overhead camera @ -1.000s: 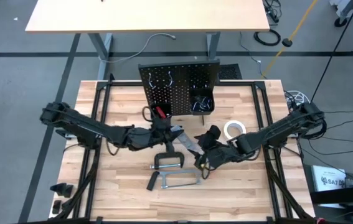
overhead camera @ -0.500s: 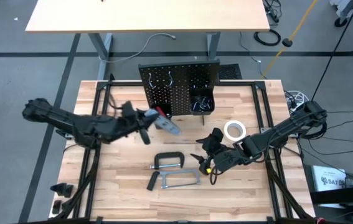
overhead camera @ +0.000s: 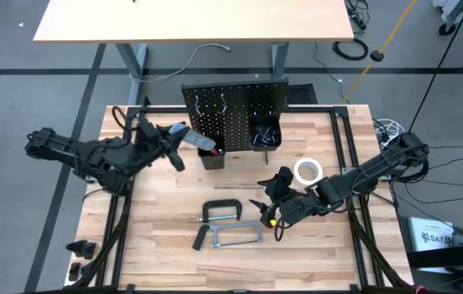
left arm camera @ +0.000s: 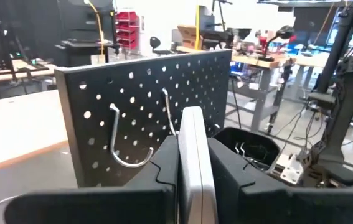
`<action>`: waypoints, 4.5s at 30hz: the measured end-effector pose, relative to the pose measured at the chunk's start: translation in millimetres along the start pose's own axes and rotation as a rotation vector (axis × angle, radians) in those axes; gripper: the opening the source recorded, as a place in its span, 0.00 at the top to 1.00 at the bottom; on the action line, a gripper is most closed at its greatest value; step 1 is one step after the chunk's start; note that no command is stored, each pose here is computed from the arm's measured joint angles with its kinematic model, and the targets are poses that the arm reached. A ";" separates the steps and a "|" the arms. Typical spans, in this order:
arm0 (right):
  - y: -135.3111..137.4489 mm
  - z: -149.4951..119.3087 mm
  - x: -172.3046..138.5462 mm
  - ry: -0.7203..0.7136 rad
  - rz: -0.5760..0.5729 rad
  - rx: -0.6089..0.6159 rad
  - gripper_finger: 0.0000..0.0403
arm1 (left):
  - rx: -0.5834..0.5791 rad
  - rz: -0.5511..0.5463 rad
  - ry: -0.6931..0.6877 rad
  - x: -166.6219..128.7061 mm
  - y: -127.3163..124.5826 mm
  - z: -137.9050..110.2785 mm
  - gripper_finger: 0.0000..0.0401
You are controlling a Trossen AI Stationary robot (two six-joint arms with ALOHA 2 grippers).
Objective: Hang tools onto peg board
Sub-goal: Put the spirit level into the left black bin on the peg board
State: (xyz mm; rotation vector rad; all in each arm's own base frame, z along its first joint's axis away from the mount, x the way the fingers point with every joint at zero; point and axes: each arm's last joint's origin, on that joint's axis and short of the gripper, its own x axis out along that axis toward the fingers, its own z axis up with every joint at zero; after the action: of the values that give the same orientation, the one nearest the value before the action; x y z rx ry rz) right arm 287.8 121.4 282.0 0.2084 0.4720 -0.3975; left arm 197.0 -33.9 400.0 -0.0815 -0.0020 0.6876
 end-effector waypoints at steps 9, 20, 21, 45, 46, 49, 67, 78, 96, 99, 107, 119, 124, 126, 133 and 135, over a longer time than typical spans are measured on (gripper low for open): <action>0.2 -0.3 0.4 0.000 0.000 0.002 0.27 | 0.034 0.061 0.080 14.1 0.3 -15.8 0.88; -0.2 -0.1 0.7 0.000 -0.003 0.006 0.27 | 0.048 0.046 0.122 44.8 -10.2 -30.4 0.88; -0.2 -0.1 0.7 0.000 -0.003 0.009 0.27 | 0.044 0.038 0.123 46.7 -10.3 -30.7 0.88; 0.2 0.2 0.8 -0.004 0.003 0.013 0.27 | 0.202 -0.050 0.203 49.9 -4.2 -27.2 0.88; 0.2 0.2 0.8 -0.004 0.003 0.012 0.27 | 0.197 -0.057 0.216 49.1 -3.6 -25.4 0.88; 0.2 0.2 0.9 -0.003 0.002 0.012 0.27 | 0.201 -0.070 0.241 46.1 -2.7 -17.4 0.88; 0.5 0.6 0.9 -0.007 0.004 0.012 0.27 | 0.242 -0.072 0.214 65.7 -8.2 -8.7 0.88; 0.5 0.5 1.0 -0.006 0.004 0.004 0.27 | 0.325 -0.162 0.211 87.5 -20.8 -19.4 0.88; 0.6 0.5 1.0 -0.006 0.006 0.011 0.27 | 0.282 -0.146 0.338 87.7 -1.6 -15.0 0.88; 0.6 0.5 1.0 -0.006 0.006 0.011 0.27 | 0.261 -0.183 0.363 90.0 2.6 -12.2 0.88; 0.6 0.5 1.0 -0.006 0.006 0.011 0.27 | 0.246 -0.167 0.484 89.6 18.2 -6.6 0.88; 1.1 1.1 1.1 -0.011 0.009 0.016 0.27 | 0.271 -0.203 0.593 92.0 28.6 -9.8 0.88; 1.0 1.0 1.1 -0.010 0.009 0.015 0.27 | 0.244 -0.167 0.620 99.7 31.6 -14.7 0.88; 0.9 0.9 1.1 -0.009 0.009 0.015 0.27 | 0.240 -0.165 0.605 101.1 30.8 -13.7 0.88; 0.8 0.7 1.1 -0.007 0.008 0.013 0.27 | 0.146 -0.134 0.559 107.6 30.0 -10.8 0.88; 0.8 0.7 1.1 -0.007 0.008 0.013 0.27 | 0.134 -0.125 0.567 110.2 28.9 -13.2 0.88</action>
State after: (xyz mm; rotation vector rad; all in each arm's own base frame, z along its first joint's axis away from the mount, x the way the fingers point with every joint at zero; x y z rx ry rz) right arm 289.3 121.5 282.1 0.2210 0.4619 -0.3937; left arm 264.2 57.2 381.9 -0.1442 0.5776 0.5192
